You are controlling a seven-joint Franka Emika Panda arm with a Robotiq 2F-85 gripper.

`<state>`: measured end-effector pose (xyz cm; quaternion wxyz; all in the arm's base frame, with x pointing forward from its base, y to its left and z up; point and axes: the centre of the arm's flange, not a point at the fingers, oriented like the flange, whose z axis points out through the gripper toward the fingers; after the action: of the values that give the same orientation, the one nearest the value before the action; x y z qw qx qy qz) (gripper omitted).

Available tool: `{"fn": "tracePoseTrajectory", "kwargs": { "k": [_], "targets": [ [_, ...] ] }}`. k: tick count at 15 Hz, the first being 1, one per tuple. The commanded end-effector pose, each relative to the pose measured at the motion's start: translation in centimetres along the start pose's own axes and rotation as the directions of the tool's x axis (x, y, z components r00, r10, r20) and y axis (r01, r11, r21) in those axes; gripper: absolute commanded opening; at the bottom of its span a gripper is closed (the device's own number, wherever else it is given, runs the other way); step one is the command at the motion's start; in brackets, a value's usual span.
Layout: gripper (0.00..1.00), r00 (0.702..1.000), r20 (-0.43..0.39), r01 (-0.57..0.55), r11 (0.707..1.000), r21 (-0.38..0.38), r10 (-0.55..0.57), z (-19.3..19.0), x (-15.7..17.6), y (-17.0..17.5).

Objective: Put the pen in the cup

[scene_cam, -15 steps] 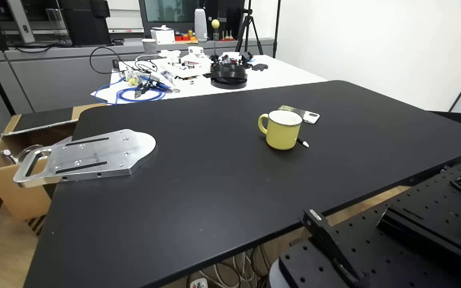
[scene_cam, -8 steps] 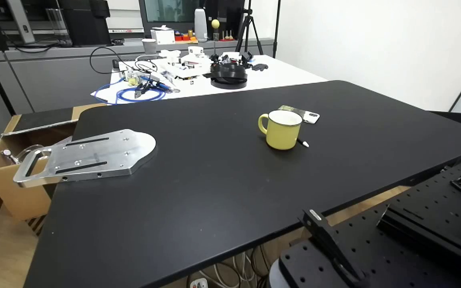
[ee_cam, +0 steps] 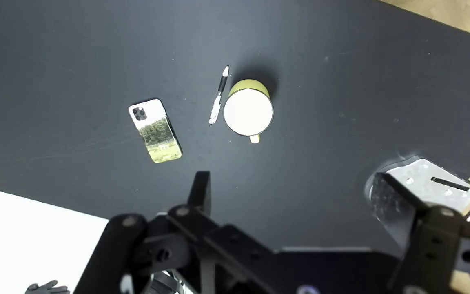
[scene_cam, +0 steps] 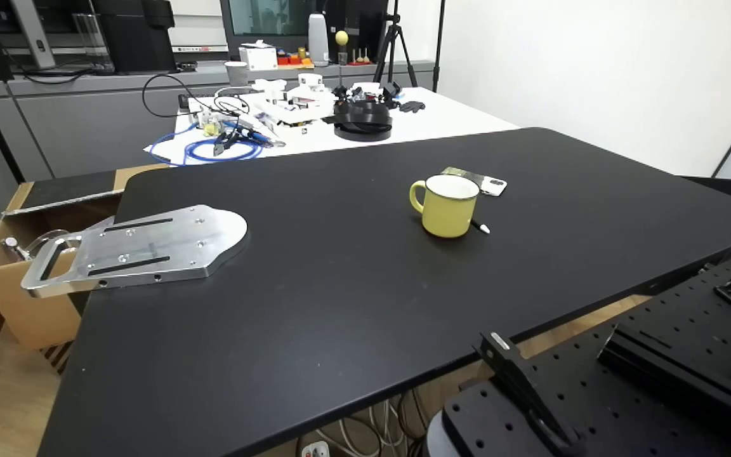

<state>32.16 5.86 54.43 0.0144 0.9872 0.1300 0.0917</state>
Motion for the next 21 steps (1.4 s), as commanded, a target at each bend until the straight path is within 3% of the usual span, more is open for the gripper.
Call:
{"fn": "tracePoseTrajectory", "kwargs": {
  "k": [1, 11, 21],
  "targets": [
    [1.0, 1.0, 0.0, 0.0, 1.0, 0.0, 0.0, 0.0, 0.0, 0.0],
    [1.0, 1.0, -0.008, -0.001, 1.0, -0.007, 0.001, 0.3, 1.1, 1.2],
    [1.0, 0.998, 0.026, -0.049, 0.999, -0.016, 0.05, 4.4, 6.3, 10.0]
  ]
}}
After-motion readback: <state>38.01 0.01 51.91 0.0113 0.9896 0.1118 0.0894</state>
